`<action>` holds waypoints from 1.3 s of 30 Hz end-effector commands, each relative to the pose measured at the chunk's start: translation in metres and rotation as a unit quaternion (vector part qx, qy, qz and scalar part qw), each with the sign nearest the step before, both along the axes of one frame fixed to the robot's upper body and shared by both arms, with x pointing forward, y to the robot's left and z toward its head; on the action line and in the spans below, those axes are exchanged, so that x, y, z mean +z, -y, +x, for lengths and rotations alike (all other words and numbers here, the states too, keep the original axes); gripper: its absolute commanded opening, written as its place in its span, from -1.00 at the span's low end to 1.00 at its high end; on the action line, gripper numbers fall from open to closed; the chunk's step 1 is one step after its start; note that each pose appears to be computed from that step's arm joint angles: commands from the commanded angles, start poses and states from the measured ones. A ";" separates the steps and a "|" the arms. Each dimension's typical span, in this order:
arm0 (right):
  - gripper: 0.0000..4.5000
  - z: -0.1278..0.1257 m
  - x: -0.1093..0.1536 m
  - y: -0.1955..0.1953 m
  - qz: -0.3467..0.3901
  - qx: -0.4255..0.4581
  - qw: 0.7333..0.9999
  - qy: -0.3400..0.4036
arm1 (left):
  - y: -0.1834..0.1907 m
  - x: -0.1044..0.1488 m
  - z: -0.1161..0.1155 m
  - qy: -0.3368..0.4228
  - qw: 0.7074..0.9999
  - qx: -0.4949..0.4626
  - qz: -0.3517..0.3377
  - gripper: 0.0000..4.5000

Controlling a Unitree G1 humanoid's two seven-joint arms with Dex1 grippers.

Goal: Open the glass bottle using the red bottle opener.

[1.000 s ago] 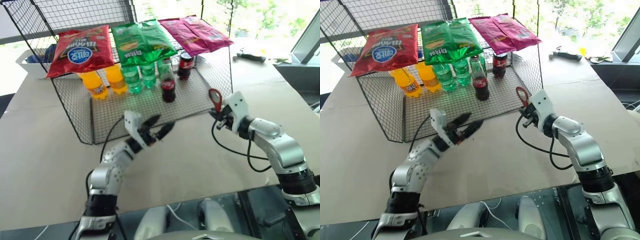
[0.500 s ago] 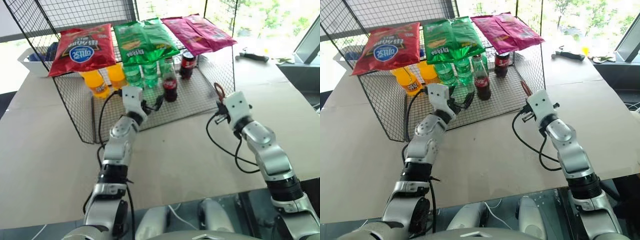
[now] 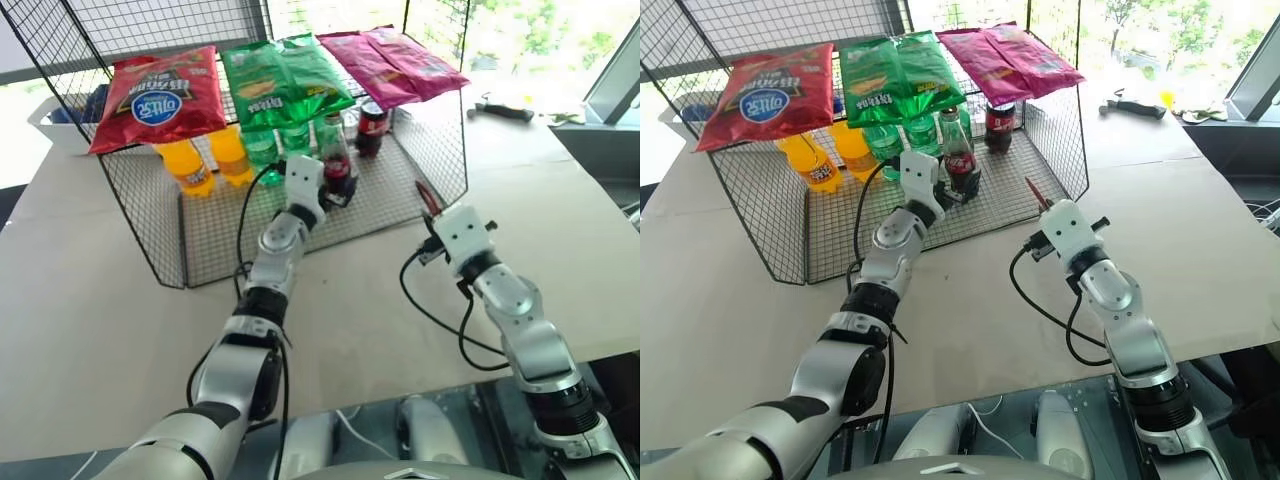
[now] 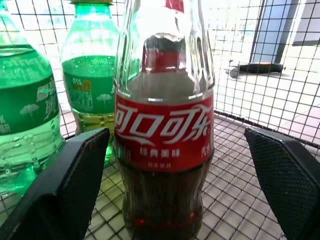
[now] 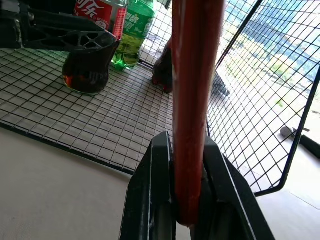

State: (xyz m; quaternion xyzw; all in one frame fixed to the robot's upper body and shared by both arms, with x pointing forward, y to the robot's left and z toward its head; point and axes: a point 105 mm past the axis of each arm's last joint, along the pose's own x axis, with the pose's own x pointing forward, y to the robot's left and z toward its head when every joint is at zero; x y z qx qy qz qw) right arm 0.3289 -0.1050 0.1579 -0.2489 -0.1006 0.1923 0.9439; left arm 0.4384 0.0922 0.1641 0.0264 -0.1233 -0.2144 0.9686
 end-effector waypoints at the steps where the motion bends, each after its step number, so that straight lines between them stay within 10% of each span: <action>1: -1.00 -0.007 0.014 -0.003 -0.005 0.004 0.999 0.031 | 0.007 0.016 0.007 0.024 1.000 0.000 -0.002 0.99; 10: -1.00 -0.008 0.016 0.000 -0.004 -0.007 0.999 0.039 | 0.017 0.022 0.020 0.020 0.999 0.026 0.012 0.99; 15: -1.00 -0.006 0.019 0.007 0.005 -0.025 0.999 0.042 | 0.014 0.025 0.022 0.028 0.999 0.032 0.017 0.23; 21: -1.00 -0.003 0.023 0.015 0.021 -0.041 0.998 0.046 | 0.013 0.025 0.013 0.043 0.999 -0.005 0.007 0.23; 39: -1.00 0.009 0.033 0.040 0.031 -0.081 0.994 0.066 | -0.002 0.006 -0.121 -0.002 0.982 -0.183 0.052 0.23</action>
